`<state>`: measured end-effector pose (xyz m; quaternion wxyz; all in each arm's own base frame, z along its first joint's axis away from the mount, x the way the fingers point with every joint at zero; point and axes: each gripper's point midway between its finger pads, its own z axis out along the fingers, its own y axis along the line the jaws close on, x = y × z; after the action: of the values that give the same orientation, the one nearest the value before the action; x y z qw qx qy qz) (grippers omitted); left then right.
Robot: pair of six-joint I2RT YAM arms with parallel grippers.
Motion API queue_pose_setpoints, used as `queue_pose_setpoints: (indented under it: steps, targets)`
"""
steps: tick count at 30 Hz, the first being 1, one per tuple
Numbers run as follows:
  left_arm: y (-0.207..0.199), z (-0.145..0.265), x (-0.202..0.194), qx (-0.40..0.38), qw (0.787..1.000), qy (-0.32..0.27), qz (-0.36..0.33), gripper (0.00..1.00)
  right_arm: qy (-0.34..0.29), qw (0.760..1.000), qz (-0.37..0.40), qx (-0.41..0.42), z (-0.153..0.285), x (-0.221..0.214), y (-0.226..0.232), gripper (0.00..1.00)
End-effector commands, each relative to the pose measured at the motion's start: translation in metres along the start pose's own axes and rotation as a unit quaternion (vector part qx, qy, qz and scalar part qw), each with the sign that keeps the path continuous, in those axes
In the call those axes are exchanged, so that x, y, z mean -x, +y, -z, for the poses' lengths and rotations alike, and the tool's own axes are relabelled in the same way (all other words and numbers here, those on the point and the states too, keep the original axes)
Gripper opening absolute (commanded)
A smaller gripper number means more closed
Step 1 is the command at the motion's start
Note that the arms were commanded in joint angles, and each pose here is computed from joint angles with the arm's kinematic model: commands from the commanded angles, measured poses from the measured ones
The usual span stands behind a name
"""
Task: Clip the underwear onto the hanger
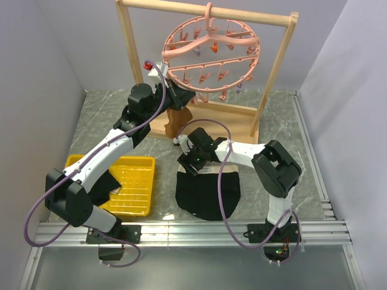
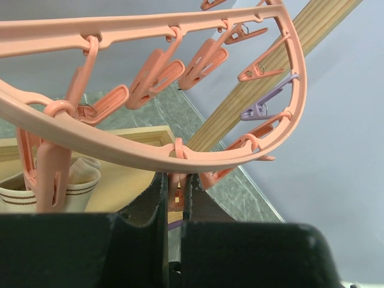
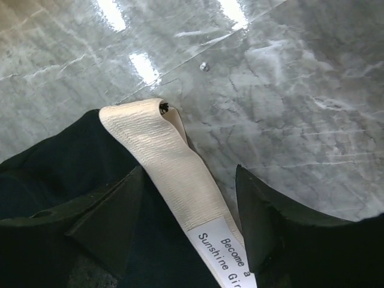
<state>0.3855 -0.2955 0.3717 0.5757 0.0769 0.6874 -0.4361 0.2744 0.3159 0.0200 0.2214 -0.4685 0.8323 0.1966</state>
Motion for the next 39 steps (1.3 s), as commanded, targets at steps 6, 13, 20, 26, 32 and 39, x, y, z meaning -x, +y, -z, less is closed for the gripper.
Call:
queue_pose_setpoints:
  steps: [6,13,20,26,32,39]
  targets:
    - [-0.011,-0.001,0.011,-0.019,1.000,-0.006,0.007,0.00,-0.032,0.999,0.013,0.008,0.021,0.022,0.004,0.70]
    - [-0.011,0.000,0.010,-0.018,1.000,-0.006,0.005,0.00,0.002,0.998,0.008,0.054,0.009,0.002,0.013,0.67]
    - [-0.010,-0.001,0.009,-0.020,1.000,-0.004,0.007,0.00,0.001,0.999,-0.001,0.048,0.004,0.005,0.007,0.66]
    - [-0.009,-0.001,0.005,-0.020,1.000,0.001,0.010,0.00,-0.036,0.998,0.003,0.044,0.029,0.031,0.006,0.66]
    - [-0.010,-0.002,0.005,-0.022,1.000,0.000,0.012,0.00,-0.028,0.999,0.008,0.019,0.026,0.028,-0.004,0.65]
    - [-0.010,-0.002,0.006,-0.022,1.000,0.001,0.011,0.00,0.013,1.000,-0.004,-0.002,0.005,0.010,-0.015,0.65]
